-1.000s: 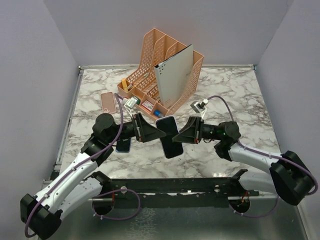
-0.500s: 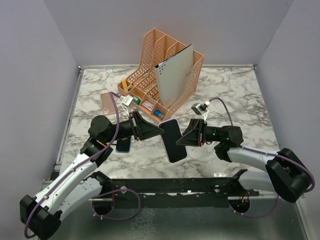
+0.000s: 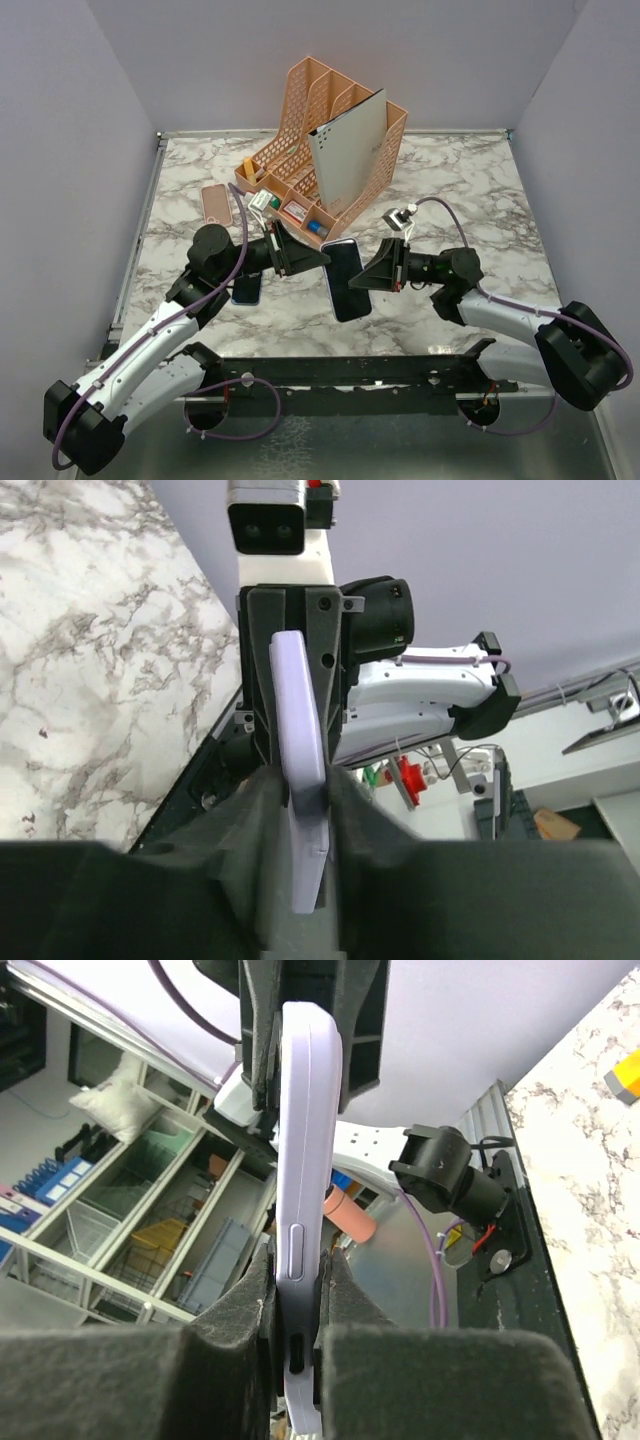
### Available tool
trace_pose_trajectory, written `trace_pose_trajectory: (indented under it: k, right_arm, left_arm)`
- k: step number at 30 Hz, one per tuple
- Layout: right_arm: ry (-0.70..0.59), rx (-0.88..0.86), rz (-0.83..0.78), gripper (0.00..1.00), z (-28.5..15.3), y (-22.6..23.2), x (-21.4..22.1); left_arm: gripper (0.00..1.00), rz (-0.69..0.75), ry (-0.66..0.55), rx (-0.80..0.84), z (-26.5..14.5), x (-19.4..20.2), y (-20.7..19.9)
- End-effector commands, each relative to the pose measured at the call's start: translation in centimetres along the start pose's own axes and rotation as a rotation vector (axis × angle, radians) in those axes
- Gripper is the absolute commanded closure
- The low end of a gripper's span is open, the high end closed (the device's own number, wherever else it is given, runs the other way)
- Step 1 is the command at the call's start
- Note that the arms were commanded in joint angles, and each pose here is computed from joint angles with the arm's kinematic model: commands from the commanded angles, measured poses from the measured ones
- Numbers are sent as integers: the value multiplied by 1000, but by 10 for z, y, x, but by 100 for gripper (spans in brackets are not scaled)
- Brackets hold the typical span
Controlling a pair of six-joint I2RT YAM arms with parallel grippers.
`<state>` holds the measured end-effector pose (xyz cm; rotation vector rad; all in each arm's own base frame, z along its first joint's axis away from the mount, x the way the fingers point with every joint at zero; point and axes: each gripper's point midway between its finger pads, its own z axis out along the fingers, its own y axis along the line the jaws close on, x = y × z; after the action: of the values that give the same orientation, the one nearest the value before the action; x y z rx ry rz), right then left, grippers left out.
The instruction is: Put the phone into the phone case
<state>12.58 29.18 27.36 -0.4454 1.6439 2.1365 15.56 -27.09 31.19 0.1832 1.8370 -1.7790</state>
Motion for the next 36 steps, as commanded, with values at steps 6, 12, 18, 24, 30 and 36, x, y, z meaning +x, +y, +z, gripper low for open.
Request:
trace_pose_trajectory:
  k: [6,12,18,24,30,36]
  right_arm:
    - [-221,-41,-118,100,5,25,-40]
    - [-334,64,-154,100,5,14,-65]
    - [-425,148,-157,100,0,3,-82]
    - [-439,172,-121,99,2,-9,-86]
    - [-440,194,-114,99,2,-19,-85]
    - [-422,251,-109,99,-1,-31,-82]
  left_arm:
    - [28,-27,15,-102,-1,9,30]
    - [28,-69,56,-63,0,21,34]
    - [28,-89,95,-71,-1,31,43]
    - [29,-99,127,-70,1,40,46]
    - [52,-115,139,-101,3,47,60]
    - [96,-123,127,-145,4,48,73]
